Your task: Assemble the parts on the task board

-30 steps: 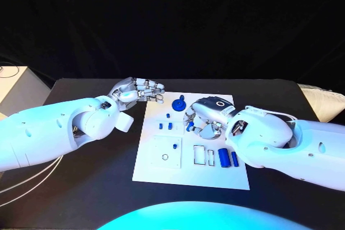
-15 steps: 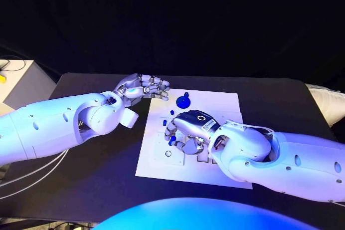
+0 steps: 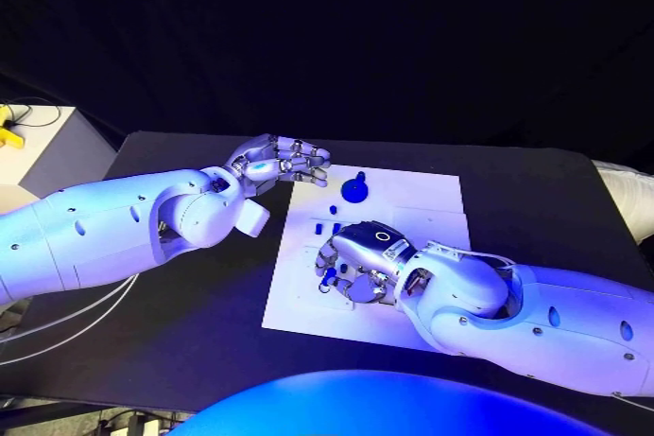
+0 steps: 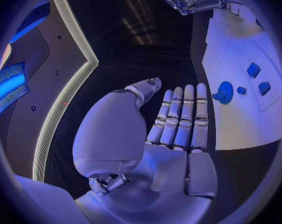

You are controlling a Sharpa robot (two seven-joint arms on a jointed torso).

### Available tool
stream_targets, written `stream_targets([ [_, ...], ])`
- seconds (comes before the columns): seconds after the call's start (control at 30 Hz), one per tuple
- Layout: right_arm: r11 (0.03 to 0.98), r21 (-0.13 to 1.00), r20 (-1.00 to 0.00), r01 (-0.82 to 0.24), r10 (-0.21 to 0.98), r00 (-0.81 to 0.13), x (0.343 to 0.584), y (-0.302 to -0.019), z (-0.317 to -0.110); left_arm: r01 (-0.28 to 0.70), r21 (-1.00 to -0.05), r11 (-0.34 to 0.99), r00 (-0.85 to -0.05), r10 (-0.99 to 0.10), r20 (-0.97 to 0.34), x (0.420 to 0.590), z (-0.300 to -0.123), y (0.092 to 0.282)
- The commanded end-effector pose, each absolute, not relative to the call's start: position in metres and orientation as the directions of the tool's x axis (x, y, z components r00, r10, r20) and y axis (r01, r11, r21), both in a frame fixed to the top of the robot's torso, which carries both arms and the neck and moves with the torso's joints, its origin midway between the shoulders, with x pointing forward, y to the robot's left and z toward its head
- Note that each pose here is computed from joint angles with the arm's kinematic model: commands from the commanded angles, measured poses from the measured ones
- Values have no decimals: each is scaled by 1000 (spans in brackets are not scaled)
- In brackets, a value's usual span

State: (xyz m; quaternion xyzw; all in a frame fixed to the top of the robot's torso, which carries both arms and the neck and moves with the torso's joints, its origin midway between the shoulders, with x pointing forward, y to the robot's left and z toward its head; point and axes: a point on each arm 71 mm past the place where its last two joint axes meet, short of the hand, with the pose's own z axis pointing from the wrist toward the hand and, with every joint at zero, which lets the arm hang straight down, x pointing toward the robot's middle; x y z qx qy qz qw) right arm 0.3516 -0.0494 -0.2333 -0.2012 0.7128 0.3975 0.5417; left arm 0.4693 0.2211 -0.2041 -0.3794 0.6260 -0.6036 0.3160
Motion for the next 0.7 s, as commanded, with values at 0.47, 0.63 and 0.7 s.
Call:
stream_targets([
  [0.47, 617, 345, -934, -707, 154, -322, 354, -49, -244, -98, -995, -29, -529, -845, 77, 468, -204, 219],
  [0.63, 622, 345, -933, -703, 149, -326, 354, -49, -248, -99, -995, -28, -529, -845, 77, 468, -204, 220],
  [0.7, 622, 345, -933, -703, 147, -328, 354, -49, -249, -100, -995, -28, -529, -845, 77, 468, -204, 220],
])
